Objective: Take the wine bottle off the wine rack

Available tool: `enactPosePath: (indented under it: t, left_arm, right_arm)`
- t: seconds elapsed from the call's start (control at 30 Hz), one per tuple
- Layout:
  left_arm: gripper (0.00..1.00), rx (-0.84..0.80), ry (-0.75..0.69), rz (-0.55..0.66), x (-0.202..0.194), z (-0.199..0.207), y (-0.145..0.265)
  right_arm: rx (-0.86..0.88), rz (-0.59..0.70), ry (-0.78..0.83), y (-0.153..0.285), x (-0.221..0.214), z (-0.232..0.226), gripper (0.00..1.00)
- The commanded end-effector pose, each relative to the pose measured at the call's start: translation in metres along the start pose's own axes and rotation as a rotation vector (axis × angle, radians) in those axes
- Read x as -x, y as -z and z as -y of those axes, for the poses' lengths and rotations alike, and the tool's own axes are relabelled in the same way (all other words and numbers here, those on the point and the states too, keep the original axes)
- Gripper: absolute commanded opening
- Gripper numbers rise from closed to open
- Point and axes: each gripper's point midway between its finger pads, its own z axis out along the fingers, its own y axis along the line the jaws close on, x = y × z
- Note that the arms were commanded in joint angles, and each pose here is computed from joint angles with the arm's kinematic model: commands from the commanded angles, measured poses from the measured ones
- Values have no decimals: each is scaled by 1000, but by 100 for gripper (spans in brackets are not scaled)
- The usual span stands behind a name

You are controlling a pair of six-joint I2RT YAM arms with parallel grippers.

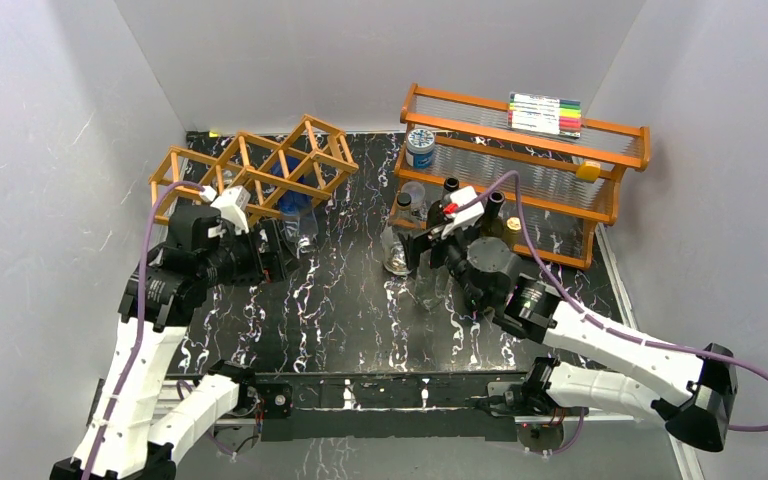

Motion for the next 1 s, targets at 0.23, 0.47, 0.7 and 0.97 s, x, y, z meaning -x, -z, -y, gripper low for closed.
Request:
enactPosePath:
  t: [0.23, 0.47, 0.7, 0.97]
  left_arm:
    - [98, 84, -16, -85, -30, -28, -23]
    - [98, 383, -62, -88, -16, -83, -44]
    - [98, 567, -158, 96, 30, -122, -65]
    - [98, 830, -150, 136, 44, -200, -85]
  right_arm:
    - [296, 127, 84, -13, 100, -68, 98]
    - [592, 89, 139, -20, 86, -129, 98]
    - [685, 48, 183, -12, 69, -140, 98]
    - [636, 68, 208, 5, 60, -119, 98]
